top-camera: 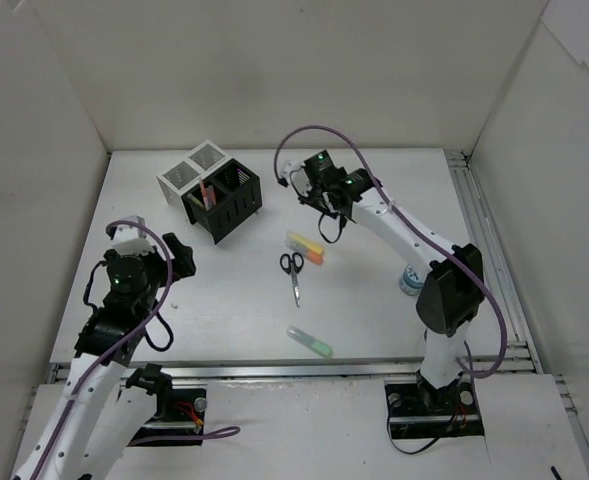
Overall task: Sort the stationery into containers
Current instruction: Pick up the pen from the center of the board, then place the pen at the corner of the board.
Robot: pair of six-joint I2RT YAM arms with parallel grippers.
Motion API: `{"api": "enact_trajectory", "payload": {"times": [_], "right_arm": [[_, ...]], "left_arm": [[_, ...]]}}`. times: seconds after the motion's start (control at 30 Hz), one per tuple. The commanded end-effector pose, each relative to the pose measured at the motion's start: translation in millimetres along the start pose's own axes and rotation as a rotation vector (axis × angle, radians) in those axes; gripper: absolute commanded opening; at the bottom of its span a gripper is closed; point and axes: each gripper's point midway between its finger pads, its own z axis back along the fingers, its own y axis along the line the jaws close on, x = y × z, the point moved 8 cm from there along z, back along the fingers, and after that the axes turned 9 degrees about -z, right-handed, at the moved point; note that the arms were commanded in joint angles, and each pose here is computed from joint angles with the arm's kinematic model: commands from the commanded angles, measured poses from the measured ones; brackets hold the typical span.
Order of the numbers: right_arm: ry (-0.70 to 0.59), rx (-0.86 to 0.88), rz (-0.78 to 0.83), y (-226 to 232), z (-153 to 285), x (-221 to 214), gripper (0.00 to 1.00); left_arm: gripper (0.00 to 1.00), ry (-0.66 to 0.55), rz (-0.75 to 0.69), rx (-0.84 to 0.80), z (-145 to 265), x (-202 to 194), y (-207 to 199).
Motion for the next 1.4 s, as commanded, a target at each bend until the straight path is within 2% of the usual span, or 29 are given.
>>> {"api": "enact_trajectory", "payload": {"times": [0.0,0.03,0.1,0.13,0.17,0.2,0.27,0.33,0.53,1.1,1.37], "right_arm": [[-0.021,-0.235,0.273,-20.2,39.7,47.5,0.00],[0.000,-0.252,0.318,-14.2,28.7,56.9,0.00],[-0.032,-0.343,0.370,-23.5,40.7,87.0,0.00],[-0.011,-0.355,0.403,-19.6,26.3,94.5,0.00],[-0.045,-0.411,0.418,-26.0,39.0,113.7,0.00],[-0.025,-0.423,0.451,-20.2,23.0,121.8,0.00],[-0.047,-0.519,0.481,-26.3,34.6,145.6,0.00],[-0.024,-0.567,0.525,-17.9,18.0,158.2,0.00],[-0.133,-0.706,0.591,-0.6,3.4,197.7,0.00],[-0.185,-0.671,0.849,59.4,-57.5,206.4,0.04],[-0.183,-0.647,0.914,76.4,-71.0,202.4,0.12]], "left_arm": [[1.00,0.002,0.075,0.121,8.4,-3.6,11.4],[0.99,0.005,0.088,0.152,11.8,-6.9,15.1],[0.99,0.007,0.112,0.172,14.7,-12.3,17.7],[1.00,0.002,0.121,0.176,18.9,-13.4,19.0],[0.99,0.005,0.129,0.178,20.1,-16.1,19.7],[0.99,0.004,0.134,0.177,23.7,-17.6,20.4],[1.00,0.004,0.134,0.181,25.1,-22.3,22.8],[1.00,-0.003,0.145,0.190,28.2,-24.3,24.6],[1.00,0.020,0.172,0.173,28.4,-33.8,23.0],[0.99,0.026,0.174,0.158,28.2,-41.5,22.9],[0.99,0.025,0.168,0.163,28.0,-42.5,23.7]]}}
